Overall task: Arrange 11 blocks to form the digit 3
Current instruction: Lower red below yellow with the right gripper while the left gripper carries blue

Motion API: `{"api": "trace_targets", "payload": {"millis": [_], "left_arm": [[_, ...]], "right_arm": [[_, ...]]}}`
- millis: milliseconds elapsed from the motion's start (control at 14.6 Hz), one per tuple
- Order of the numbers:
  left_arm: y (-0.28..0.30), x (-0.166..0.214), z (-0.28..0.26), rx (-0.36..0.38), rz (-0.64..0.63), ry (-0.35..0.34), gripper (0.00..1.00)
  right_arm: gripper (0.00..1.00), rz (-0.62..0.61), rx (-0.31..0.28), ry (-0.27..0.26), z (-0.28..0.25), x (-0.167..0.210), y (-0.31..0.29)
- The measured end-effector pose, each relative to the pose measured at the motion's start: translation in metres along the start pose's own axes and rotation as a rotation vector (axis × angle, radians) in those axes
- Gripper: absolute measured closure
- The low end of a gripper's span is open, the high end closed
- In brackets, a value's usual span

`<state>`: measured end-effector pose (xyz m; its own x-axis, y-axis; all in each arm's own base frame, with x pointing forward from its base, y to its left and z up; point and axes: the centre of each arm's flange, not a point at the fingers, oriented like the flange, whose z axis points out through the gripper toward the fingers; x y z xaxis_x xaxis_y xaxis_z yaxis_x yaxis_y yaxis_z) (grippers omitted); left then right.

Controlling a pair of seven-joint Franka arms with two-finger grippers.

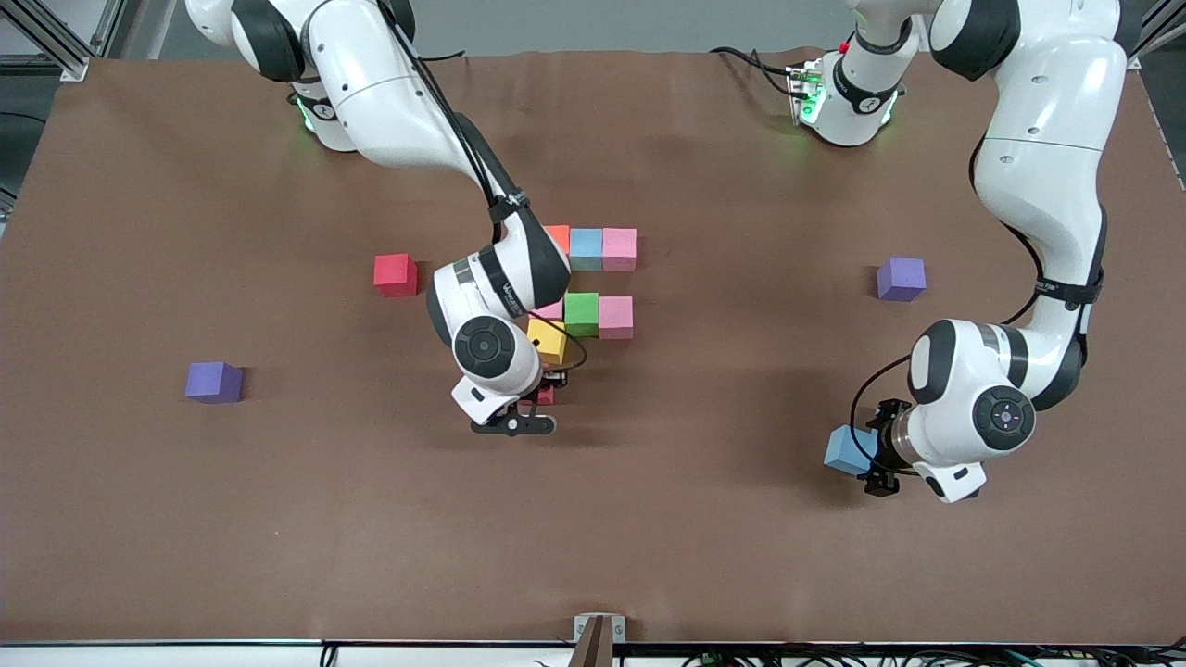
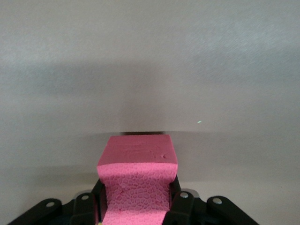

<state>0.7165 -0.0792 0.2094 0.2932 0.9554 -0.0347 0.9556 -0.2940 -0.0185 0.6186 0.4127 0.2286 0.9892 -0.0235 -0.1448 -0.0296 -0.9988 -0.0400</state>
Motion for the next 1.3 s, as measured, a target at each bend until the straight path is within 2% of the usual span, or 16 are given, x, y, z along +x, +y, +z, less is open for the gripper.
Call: {"api": "trace_targets", "payload": {"millis": [68,205,274,615,957,1299], "left_arm": [[0.0,-0.001,0.0,0.0,0.001,-0.001,0.1],[0.002,-0.012,0.001,0.001,0.003,-0.002,0.32],[0.005,-0.019,-0.001,-0.004,-0.007,-0.001,0.38],[0.014,-0.061,-0.011,-0.016,-0.094,-0.007,0.41],[0.02,-0.144,-0.028,-0.028,-0.199,-0.007,0.41],[0.018,-0.202,-0.031,-0.033,-0.297,-0.009,0.41]], "right_arm": [[0.48,0.002,0.007,-0.004,0.0,-0.001,-0.002],[0.48,0.006,0.015,-0.009,0.0,-0.002,-0.002],[0.48,0.006,0.016,-0.012,0.001,-0.002,-0.002],[0.48,0.006,0.011,-0.025,0.003,-0.004,-0.002],[0.48,0.005,0.005,-0.037,0.005,-0.005,-0.002],[0.48,-0.001,0.003,-0.041,0.008,-0.008,-0.006]]}}
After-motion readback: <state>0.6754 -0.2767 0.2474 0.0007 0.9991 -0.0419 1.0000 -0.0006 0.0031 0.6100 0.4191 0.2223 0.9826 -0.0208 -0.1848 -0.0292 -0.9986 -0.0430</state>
